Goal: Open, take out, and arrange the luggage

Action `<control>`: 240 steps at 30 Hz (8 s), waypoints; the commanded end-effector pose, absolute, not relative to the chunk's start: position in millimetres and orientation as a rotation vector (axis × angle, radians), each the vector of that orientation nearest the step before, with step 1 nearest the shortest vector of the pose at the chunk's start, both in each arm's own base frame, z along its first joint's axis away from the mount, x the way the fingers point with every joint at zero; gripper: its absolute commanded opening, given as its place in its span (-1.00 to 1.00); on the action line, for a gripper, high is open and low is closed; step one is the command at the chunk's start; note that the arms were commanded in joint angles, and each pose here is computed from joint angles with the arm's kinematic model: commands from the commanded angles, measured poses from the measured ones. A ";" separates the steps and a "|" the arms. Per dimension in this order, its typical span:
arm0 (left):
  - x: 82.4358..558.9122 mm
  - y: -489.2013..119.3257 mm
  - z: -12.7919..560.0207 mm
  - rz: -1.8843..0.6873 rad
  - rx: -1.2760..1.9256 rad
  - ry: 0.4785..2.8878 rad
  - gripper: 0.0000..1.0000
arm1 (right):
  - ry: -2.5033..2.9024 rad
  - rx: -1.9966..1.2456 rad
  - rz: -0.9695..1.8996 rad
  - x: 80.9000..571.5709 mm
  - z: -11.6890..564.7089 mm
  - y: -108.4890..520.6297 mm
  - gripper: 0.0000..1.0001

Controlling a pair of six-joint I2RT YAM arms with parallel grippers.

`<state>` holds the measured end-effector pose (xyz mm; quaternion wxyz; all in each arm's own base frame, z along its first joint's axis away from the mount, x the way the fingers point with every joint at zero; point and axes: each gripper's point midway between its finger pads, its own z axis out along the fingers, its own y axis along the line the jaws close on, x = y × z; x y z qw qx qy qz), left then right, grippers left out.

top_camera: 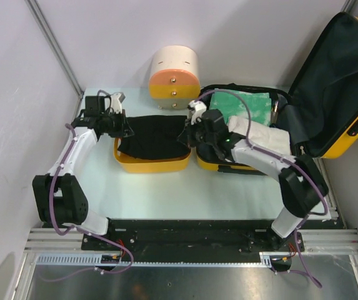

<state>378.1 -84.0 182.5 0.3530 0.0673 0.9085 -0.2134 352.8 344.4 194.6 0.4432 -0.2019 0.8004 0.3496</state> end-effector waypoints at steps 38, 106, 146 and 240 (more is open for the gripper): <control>395.7 -185.8 300.5 -0.706 0.609 1.994 0.72 | 1.906 -0.459 0.610 390.3 289.8 232.5 0.61; 345.7 -461.3 125.2 -0.866 0.758 2.398 0.84 | 2.509 0.008 0.224 326.3 122.7 -38.6 0.36; 396.0 -370.9 153.0 -0.936 0.608 2.423 -0.92 | 2.342 0.124 0.685 368.5 140.2 29.6 0.45; 381.7 -359.2 273.4 -0.897 0.794 2.087 -0.99 | 2.117 -0.039 0.782 395.0 221.7 76.4 -1.00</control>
